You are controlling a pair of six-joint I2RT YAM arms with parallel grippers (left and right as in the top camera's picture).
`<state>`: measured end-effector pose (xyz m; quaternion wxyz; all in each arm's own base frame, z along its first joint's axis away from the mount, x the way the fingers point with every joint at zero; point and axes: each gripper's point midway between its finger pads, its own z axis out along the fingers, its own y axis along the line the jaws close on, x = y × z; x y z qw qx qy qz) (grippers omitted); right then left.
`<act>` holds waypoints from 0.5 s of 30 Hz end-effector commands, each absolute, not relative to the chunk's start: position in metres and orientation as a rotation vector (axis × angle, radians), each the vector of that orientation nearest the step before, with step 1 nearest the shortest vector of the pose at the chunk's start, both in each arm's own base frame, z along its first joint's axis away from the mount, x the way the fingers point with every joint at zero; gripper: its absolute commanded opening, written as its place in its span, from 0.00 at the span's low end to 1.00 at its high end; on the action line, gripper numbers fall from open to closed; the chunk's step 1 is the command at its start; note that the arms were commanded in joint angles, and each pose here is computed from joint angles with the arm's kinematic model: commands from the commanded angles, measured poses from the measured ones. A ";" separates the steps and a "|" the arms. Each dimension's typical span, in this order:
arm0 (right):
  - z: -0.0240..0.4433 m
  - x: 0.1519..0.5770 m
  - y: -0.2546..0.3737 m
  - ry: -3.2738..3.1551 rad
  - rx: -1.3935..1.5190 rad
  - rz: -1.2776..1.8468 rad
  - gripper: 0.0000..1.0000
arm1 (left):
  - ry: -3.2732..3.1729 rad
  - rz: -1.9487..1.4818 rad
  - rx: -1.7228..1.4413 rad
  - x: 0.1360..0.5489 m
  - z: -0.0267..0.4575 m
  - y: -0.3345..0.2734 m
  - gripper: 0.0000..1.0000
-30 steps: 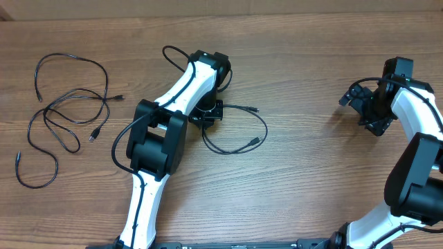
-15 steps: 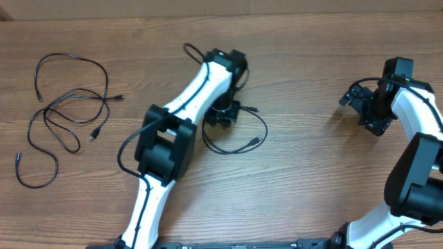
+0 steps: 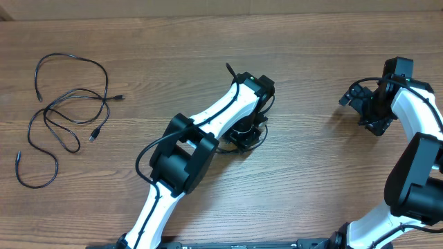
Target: Untangle cables
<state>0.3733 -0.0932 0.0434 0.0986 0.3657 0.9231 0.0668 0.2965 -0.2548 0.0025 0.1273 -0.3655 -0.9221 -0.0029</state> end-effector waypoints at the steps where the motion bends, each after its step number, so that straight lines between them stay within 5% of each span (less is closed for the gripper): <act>1: 0.043 0.373 -0.095 2.725 1.092 0.190 1.00 | -2.682 0.024 -1.114 0.294 -0.005 -0.251 0.45; 3: 0.043 0.373 -0.095 2.725 1.092 0.189 1.00 | -2.677 0.020 -1.106 0.291 -0.013 -0.248 0.41; 7: 0.043 0.373 -0.095 2.725 1.092 0.190 1.00 | -2.663 0.012 -1.099 0.285 -0.023 -0.243 0.04; 15: 0.043 0.373 -0.095 2.725 1.092 0.190 1.00 | -2.806 0.003 -0.866 0.305 -0.030 -0.237 0.04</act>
